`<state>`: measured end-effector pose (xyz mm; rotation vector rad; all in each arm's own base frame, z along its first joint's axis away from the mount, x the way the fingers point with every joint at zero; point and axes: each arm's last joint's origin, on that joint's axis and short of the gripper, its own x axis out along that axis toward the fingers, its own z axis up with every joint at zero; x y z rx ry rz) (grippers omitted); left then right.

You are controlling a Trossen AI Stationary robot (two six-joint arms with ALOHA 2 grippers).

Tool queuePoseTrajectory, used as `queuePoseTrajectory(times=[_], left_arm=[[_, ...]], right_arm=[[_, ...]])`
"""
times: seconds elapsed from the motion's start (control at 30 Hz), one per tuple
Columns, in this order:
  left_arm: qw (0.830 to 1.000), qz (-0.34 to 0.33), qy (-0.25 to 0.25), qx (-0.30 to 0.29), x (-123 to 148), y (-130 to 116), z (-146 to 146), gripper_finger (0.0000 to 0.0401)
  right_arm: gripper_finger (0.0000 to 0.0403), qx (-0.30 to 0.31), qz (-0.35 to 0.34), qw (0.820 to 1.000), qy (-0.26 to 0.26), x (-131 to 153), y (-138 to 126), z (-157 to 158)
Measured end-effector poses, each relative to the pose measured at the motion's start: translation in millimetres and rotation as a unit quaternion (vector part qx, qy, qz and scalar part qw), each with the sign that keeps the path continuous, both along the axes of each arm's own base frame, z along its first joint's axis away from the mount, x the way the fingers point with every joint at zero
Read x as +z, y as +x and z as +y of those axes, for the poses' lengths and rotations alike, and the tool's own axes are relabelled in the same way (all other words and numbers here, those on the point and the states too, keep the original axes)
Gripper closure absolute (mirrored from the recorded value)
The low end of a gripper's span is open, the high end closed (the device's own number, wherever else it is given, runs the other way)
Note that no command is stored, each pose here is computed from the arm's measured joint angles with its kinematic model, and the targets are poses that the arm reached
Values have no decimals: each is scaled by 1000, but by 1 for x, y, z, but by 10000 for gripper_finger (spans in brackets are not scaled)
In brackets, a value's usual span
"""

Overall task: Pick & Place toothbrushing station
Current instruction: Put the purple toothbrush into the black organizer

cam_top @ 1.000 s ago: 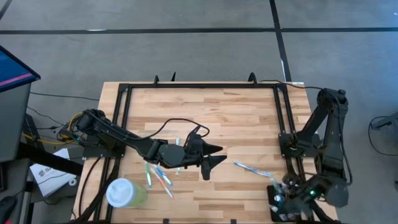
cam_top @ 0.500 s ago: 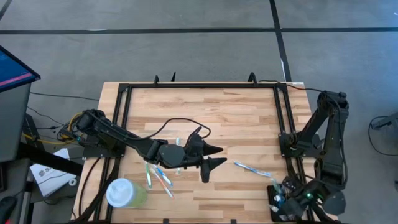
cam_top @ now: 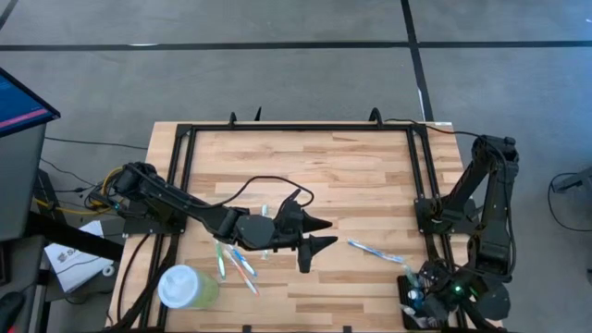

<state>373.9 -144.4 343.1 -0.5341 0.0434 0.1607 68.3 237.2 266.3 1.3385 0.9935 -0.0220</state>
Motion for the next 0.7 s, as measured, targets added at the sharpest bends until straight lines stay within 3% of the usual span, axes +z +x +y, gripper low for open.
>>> queuePoseTrajectory(times=[0.47, 0.7], left_arm=[[1000, 2, 1, 0, 0, 0, 0, 188], [1000, 3, 1, 1, -1, 0, 1, 188]], right_arm=[[403, 10, -6, 1000, -1, 3, 0, -2], [403, -6, -97, 995, -19, 28, 1, -12]])
